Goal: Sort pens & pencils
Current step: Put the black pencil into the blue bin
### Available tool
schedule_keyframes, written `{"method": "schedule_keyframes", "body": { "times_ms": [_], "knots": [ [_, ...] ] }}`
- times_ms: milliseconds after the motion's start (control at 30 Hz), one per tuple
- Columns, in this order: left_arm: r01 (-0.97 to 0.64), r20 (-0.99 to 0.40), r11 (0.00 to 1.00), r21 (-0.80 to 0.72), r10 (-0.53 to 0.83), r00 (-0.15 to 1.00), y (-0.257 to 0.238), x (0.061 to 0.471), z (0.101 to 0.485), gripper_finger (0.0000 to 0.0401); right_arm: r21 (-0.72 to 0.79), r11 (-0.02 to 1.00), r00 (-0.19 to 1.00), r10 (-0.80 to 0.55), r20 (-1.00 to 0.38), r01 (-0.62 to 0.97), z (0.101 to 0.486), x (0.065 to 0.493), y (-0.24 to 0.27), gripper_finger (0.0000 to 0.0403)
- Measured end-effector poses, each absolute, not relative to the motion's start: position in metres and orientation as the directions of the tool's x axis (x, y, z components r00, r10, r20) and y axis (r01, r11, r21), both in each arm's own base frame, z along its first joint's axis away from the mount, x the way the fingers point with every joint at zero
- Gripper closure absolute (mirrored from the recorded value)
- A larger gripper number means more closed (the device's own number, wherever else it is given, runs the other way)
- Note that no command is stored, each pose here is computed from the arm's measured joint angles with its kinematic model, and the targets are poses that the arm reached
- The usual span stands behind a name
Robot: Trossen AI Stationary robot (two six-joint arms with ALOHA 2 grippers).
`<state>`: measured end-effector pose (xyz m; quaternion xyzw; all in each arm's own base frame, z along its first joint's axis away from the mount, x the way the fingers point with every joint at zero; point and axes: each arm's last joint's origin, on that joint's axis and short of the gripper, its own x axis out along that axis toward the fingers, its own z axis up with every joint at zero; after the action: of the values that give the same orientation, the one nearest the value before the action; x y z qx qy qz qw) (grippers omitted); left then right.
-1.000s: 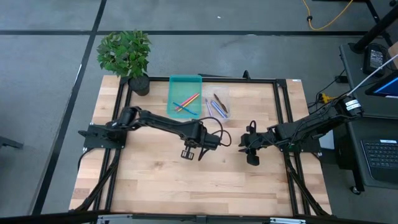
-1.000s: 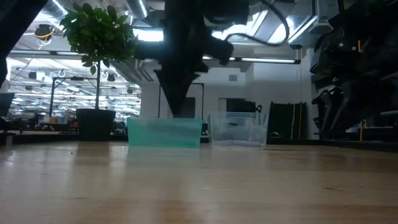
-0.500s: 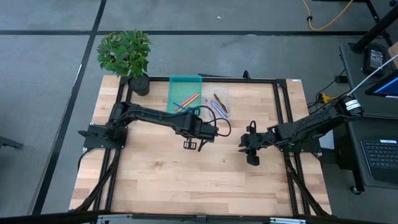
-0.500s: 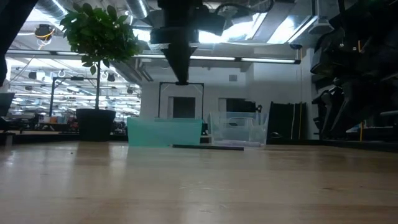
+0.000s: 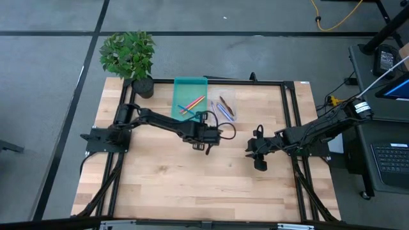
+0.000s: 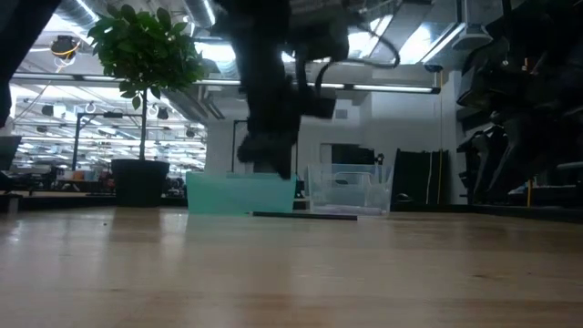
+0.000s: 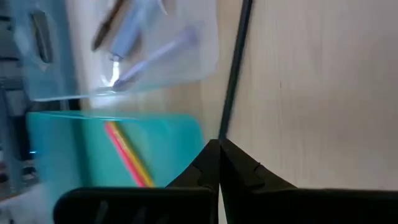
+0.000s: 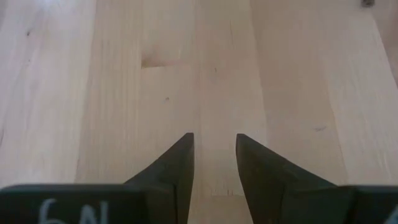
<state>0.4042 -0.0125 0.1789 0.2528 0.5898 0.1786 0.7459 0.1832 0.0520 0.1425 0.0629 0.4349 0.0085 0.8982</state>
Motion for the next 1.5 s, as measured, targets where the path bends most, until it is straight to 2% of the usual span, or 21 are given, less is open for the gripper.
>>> {"method": "schedule_keyframes", "body": {
  "times_ms": [233, 533, 700, 833, 1167, 1500],
  "knots": [
    [0.001, -0.761, 0.801, 0.598, 0.568, 0.314, 0.004, 0.403, 0.149, 0.0401, 0.085, 0.994, 0.639, 0.021, -0.769, 0.069, 0.143, 0.184, 0.051, 0.0283],
    [-0.049, -0.748, 0.798, 0.6, 0.582, 0.32, 0.026, 0.404, 0.146, 0.0401, 0.09, 0.994, 0.651, 0.025, -0.759, 0.066, 0.144, 0.185, 0.051, 0.0283],
    [-0.069, -0.78, 0.857, 0.511, 0.496, 0.381, 0.036, 0.408, 0.144, 0.0401, 0.091, 0.994, 0.655, 0.027, -0.755, 0.065, 0.145, 0.186, 0.051, 0.0283],
    [-0.062, -0.798, 0.868, 0.493, 0.479, 0.366, 0.04, 0.399, 0.131, 0.0401, 0.094, 0.994, 0.661, 0.028, -0.75, 0.064, 0.145, 0.186, 0.051, 0.0283],
    [0.013, -0.846, 0.901, 0.433, 0.401, 0.35, 0.035, 0.39, 0.121, 0.0401, 0.098, 0.993, 0.665, 0.03, -0.746, 0.066, 0.145, 0.187, 0.051, 0.0283],
    [0.025, -0.859, 0.919, 0.395, 0.359, 0.366, 0.001, 0.39, 0.121, 0.0401, 0.105, 0.992, 0.682, 0.034, -0.731, 0.064, 0.147, 0.188, 0.052, 0.0283]
  ]
}}
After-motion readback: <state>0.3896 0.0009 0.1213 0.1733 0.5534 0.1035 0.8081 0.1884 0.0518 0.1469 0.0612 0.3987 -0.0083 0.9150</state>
